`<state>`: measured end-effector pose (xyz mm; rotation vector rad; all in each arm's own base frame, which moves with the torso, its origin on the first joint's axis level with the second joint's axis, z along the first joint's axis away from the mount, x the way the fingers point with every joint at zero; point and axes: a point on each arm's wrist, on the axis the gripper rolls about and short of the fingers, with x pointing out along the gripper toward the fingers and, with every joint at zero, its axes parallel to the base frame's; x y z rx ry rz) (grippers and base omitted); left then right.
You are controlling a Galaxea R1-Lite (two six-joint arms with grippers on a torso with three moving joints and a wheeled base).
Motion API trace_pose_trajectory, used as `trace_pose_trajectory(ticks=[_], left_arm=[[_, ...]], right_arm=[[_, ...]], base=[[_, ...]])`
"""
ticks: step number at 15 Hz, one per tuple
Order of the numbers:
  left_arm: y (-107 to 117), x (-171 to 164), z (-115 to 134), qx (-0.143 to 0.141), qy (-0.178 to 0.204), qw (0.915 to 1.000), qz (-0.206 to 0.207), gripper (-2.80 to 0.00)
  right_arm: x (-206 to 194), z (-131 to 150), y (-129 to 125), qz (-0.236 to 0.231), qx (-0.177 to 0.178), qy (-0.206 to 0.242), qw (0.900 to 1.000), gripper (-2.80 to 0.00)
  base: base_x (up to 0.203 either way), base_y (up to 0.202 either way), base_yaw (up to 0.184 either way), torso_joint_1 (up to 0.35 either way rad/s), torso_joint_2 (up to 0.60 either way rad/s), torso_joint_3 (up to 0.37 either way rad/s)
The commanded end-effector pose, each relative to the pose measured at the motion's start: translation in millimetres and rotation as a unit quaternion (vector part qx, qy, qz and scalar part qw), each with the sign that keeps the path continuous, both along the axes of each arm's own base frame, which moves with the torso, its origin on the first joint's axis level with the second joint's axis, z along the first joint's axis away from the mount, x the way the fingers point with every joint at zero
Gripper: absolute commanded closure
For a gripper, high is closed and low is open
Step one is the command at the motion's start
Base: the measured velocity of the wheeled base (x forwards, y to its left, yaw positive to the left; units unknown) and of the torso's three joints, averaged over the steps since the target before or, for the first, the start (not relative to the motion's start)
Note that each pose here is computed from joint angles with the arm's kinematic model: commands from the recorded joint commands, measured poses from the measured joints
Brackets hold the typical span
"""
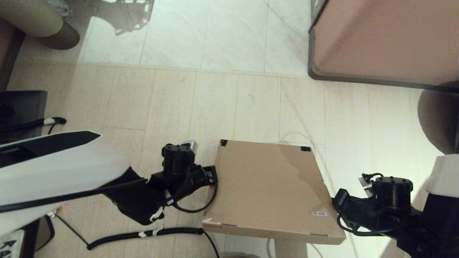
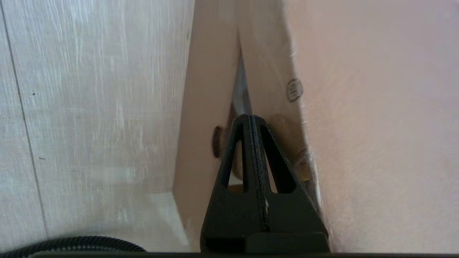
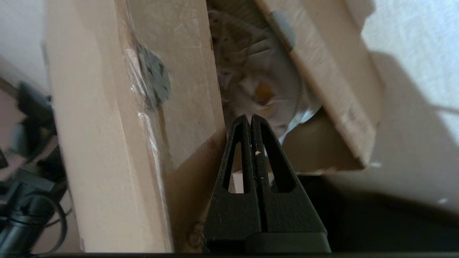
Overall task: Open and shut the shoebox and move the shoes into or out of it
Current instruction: Open the shoe box
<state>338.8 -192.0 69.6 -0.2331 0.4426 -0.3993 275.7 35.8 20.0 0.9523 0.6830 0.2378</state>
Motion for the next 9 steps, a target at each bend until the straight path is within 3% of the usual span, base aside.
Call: trace_pose_trajectory(ticks=[1, 9], left_arm=[[1, -3, 15, -0.013, -0.012, 0.9998, 0.002, 0.0], [-5, 1, 26, -0.019, -0.032, 0.9993, 0.009, 0.0]], right_arm=[[-7, 10, 0, -0.002, 0.018, -0.005, 1.0, 0.0], [-37, 24, -2, 0.019, 0.039, 0.005, 0.999, 0.0]], base=[[0.0, 0.0, 0.0, 0.0, 0.0, 0.0], [0.0, 0.0, 0.0, 0.0, 0.0, 0.0]])
